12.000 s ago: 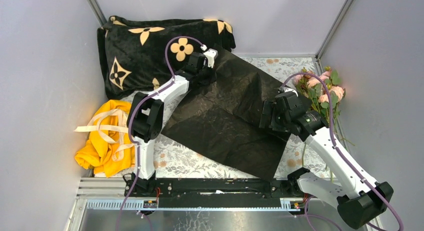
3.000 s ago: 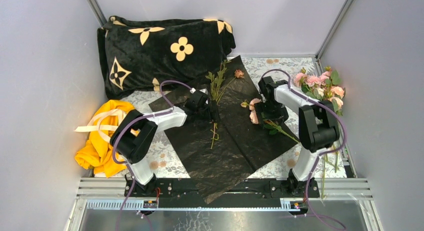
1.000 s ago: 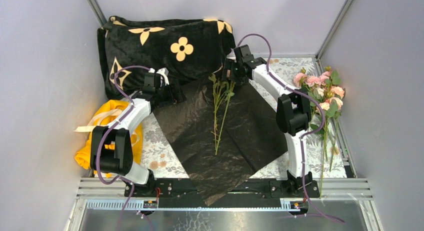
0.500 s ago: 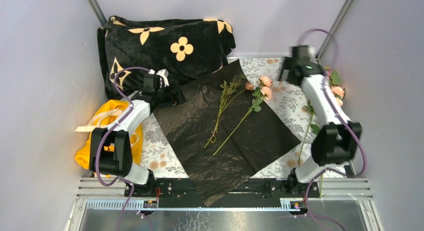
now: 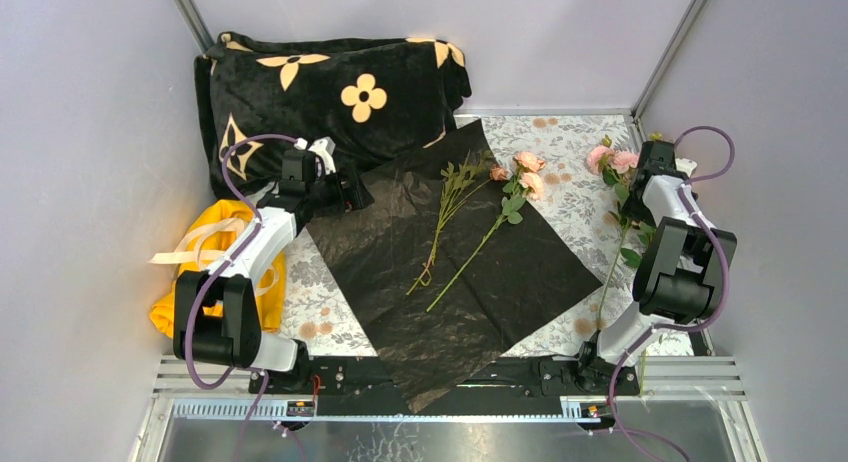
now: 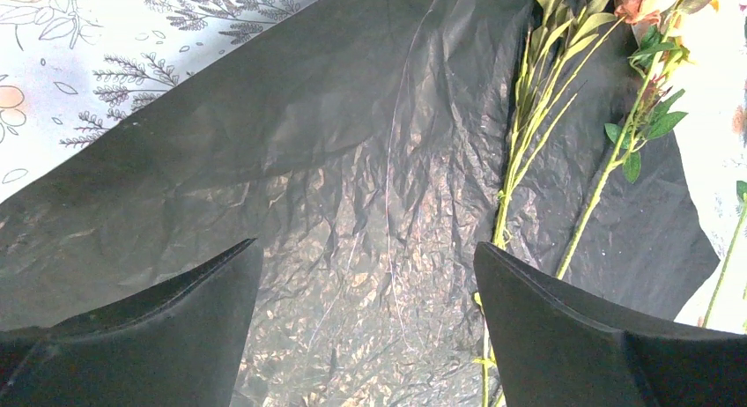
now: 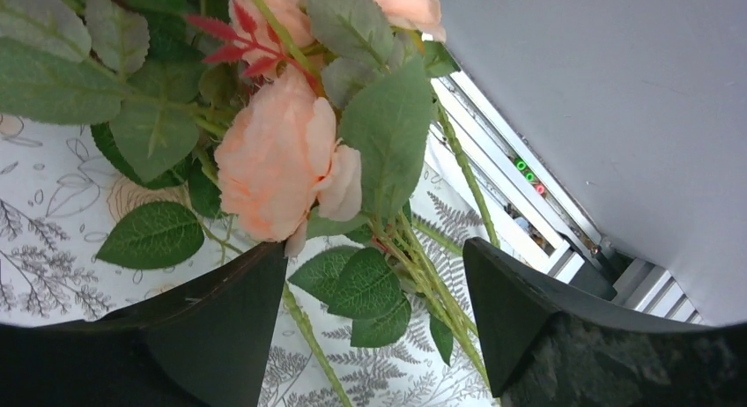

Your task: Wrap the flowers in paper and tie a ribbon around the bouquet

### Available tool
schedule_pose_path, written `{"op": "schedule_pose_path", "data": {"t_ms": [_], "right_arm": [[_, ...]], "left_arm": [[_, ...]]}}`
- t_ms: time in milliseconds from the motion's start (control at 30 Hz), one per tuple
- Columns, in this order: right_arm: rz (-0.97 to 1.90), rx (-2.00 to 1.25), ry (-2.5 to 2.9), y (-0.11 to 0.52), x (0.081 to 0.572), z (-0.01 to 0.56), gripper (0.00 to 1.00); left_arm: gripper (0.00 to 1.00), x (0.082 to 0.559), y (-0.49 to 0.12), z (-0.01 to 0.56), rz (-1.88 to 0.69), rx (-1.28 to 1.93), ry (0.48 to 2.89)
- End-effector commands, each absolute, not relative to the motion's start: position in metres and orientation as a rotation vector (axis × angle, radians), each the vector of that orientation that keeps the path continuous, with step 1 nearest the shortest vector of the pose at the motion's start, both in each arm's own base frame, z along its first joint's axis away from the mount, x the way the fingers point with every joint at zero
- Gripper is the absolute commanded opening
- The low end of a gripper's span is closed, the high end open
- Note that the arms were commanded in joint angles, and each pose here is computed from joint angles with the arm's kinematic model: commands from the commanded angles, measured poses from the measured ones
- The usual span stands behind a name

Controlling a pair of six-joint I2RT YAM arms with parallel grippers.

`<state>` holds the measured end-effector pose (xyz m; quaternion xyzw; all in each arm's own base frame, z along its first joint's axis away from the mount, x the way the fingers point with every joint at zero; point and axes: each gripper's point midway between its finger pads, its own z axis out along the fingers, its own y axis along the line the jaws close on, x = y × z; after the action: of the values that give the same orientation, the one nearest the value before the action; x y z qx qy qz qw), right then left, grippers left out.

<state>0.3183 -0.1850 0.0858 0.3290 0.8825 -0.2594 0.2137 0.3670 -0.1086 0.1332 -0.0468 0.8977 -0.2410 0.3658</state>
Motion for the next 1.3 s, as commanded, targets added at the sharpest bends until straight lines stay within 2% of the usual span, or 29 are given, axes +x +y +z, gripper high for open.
{"op": "schedule_pose_path", "data": {"t_ms": [0, 67, 200, 333, 400, 467, 533, 733, 1000, 1133, 1267], "right_arm": [[-0.761, 0.959, 2.35, -0.2, 0.33, 0.087, 0.78], [-0.756, 0.957, 2.368, -0.2, 0.331, 0.079, 0.73], [-0.755, 0.941, 2.395, -0.201, 0.334, 0.071, 0.55], [-0.751, 0.912, 2.403, -0.202, 0.338, 0.071, 0.49], [-0.753, 0.899, 2.414, -0.203, 0.34, 0.07, 0.42], [-0.747, 0.886, 2.421, -0.203, 0.342, 0.069, 0.26], [-0.752, 0.884, 2.419, -0.203, 0.343, 0.071, 0.01], [-0.664, 0.884, 2.3, -0.196, 0.346, 0.119, 0.0], [-0.363, 0.752, 1.983, -0.148, 0.352, 0.27, 0.0], [-0.098, 0.678, 1.891, -0.1, 0.358, 0.322, 0.0], [0.261, 0.545, 1.802, -0.017, 0.371, 0.368, 0.0]], "left_arm": [[0.96, 0.372, -0.11, 0.145, -0.637, -0.077, 2.244], [0.96, 0.372, -0.11, 0.143, -0.635, -0.081, 2.25], [0.96, 0.373, -0.108, 0.143, -0.623, -0.084, 2.247], [0.96, 0.374, -0.108, 0.143, -0.621, -0.085, 2.25], [0.96, 0.374, -0.108, 0.141, -0.621, -0.087, 2.254], [0.96, 0.374, -0.108, 0.141, -0.62, -0.088, 2.255], [0.96, 0.373, -0.108, 0.14, -0.619, -0.086, 2.256], [0.96, 0.374, -0.109, 0.141, -0.621, -0.082, 2.254], [0.96, 0.375, -0.109, 0.144, -0.624, -0.069, 2.242], [0.96, 0.376, -0.108, 0.145, -0.614, -0.065, 2.241], [0.96, 0.375, -0.112, 0.153, -0.635, -0.022, 2.224]]}}
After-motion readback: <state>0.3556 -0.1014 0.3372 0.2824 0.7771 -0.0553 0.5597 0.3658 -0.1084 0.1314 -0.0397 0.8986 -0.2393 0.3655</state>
